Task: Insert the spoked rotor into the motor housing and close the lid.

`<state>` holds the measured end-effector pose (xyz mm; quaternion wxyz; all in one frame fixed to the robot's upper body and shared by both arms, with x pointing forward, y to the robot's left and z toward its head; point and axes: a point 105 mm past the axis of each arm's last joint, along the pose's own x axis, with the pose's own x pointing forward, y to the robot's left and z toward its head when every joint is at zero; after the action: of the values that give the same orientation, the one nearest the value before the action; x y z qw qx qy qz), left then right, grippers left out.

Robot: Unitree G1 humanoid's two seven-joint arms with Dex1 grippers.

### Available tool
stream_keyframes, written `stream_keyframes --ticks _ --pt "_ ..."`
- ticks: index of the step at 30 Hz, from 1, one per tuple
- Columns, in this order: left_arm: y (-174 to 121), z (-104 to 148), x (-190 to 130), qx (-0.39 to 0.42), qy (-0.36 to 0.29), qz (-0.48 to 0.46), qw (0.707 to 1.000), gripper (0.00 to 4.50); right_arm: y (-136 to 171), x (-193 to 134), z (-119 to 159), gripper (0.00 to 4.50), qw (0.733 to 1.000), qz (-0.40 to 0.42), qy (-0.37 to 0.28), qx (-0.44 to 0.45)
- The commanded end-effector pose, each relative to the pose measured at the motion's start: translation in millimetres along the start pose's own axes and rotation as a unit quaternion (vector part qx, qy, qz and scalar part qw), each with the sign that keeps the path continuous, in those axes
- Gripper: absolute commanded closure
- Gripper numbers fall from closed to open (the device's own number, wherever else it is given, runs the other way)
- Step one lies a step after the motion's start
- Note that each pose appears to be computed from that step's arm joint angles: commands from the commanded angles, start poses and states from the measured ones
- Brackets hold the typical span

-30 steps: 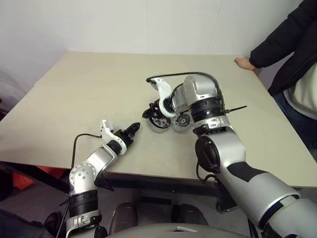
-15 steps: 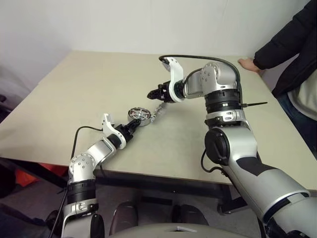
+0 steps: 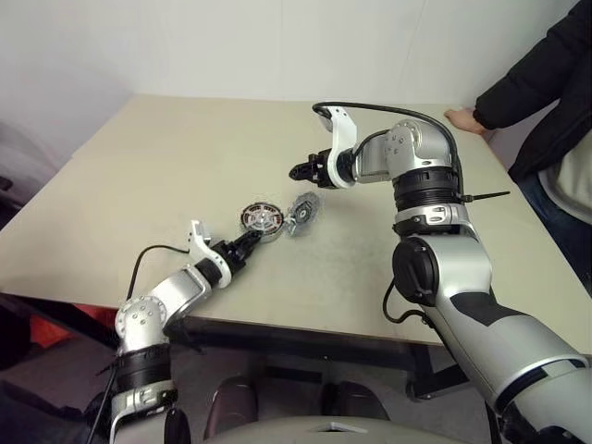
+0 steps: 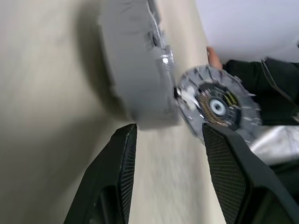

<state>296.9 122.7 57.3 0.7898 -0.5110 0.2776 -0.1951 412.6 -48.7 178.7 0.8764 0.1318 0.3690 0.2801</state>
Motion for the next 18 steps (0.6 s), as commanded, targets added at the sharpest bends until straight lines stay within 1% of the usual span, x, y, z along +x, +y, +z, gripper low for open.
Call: stream_keyframes --ticks 1,3,4,5,7,9,11,14,17,18 --pt "-11 -26 -18 -0.017 0.046 -0.023 0.999 2.16 10 -9 20 2.22 0.999 0.012 -0.036 -0.009" --pt "-22 -53 -35 -0.025 0.093 -0.045 0.994 2.16 10 -8 20 2.22 0.999 0.010 -0.037 -0.010" --pt "-27 -61 -43 -0.026 0.110 -0.051 0.992 2.16 9 -8 19 2.22 0.999 0.009 -0.037 -0.010" --pt "-30 -66 -50 -0.027 0.120 -0.054 0.991 2.16 9 -8 19 2.22 0.999 0.009 -0.038 -0.011" --pt "-33 -63 -60 -0.022 0.121 -0.050 0.991 2.16 6 -8 19 2.22 0.999 0.005 -0.041 -0.011" --pt "-37 -45 -64 0.003 0.100 -0.045 0.994 2.16 -1 -7 17 2.22 0.999 -0.004 -0.046 -0.010" --pt "-46 -7 -65 0.047 0.044 -0.052 0.997 2.16 -13 -7 16 2.22 0.998 -0.024 -0.056 -0.014" --pt "-55 39 -72 0.102 -0.028 -0.054 0.993 2.16 -31 -11 17 2.22 0.996 -0.048 -0.072 -0.003" --pt "-49 83 -82 0.148 -0.104 -0.025 0.983 2.16 -58 -17 15 2.22 0.992 -0.086 -0.089 0.015" --pt "-47 91 -84 0.154 -0.118 -0.018 0.981 2.16 -64 -18 14 2.22 0.991 -0.096 -0.092 0.018"
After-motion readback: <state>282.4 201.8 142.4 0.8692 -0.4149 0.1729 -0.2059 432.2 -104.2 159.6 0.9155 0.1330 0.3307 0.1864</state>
